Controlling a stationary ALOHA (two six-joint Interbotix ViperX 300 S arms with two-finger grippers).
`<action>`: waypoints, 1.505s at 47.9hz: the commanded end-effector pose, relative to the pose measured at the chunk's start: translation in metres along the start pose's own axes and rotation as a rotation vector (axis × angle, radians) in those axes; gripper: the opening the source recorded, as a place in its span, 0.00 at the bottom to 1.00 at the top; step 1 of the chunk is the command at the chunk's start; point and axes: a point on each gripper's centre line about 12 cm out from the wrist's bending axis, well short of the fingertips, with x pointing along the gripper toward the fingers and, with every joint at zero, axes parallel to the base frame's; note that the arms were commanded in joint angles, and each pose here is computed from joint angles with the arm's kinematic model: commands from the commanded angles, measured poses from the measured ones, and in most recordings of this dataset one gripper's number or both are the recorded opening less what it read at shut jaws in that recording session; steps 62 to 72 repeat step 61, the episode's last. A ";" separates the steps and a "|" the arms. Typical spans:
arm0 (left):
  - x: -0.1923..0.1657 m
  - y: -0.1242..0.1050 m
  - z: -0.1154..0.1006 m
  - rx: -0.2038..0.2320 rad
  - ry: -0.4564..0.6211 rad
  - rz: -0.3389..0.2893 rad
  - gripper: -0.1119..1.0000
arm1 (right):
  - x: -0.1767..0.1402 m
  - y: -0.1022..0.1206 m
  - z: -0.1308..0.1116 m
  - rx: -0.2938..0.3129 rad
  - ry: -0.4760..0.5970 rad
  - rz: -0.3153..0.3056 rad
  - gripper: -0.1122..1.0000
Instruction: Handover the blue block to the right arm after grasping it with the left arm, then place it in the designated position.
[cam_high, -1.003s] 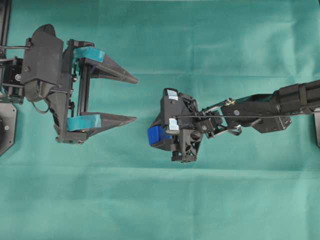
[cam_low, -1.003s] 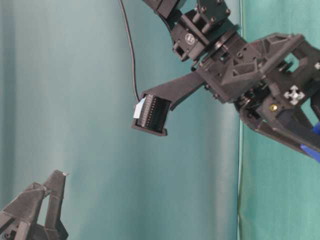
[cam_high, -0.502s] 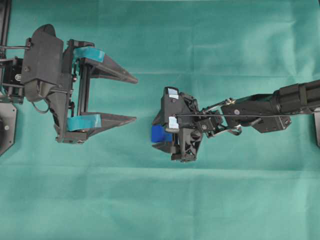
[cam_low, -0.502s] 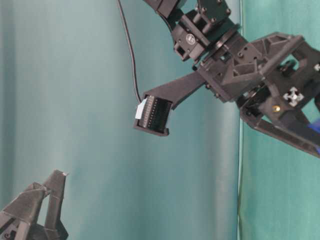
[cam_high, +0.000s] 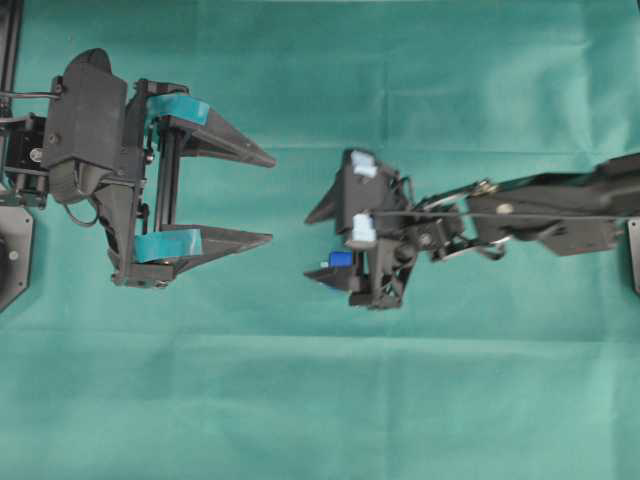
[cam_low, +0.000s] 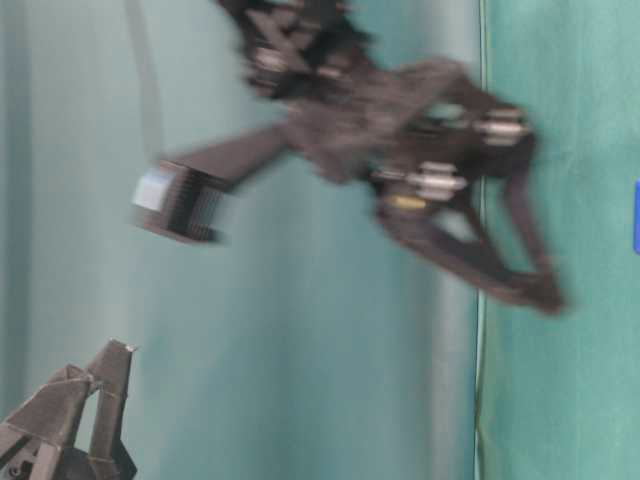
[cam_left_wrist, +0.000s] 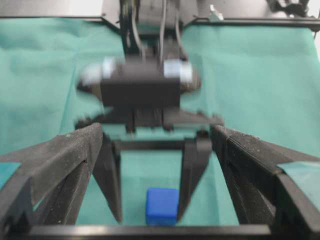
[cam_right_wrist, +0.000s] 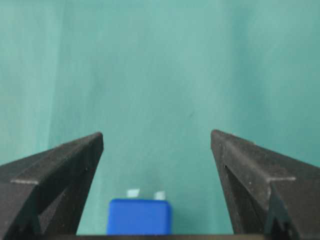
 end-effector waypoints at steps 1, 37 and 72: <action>-0.002 -0.001 0.009 0.002 -0.026 -0.003 0.99 | -0.037 0.008 0.032 -0.027 -0.081 -0.009 0.87; -0.002 -0.001 0.010 0.002 -0.035 -0.003 0.99 | -0.171 0.020 0.089 -0.102 -0.365 -0.008 0.87; -0.002 -0.001 0.011 0.002 -0.037 -0.003 0.99 | -0.178 0.024 0.084 -0.106 -0.388 0.023 0.87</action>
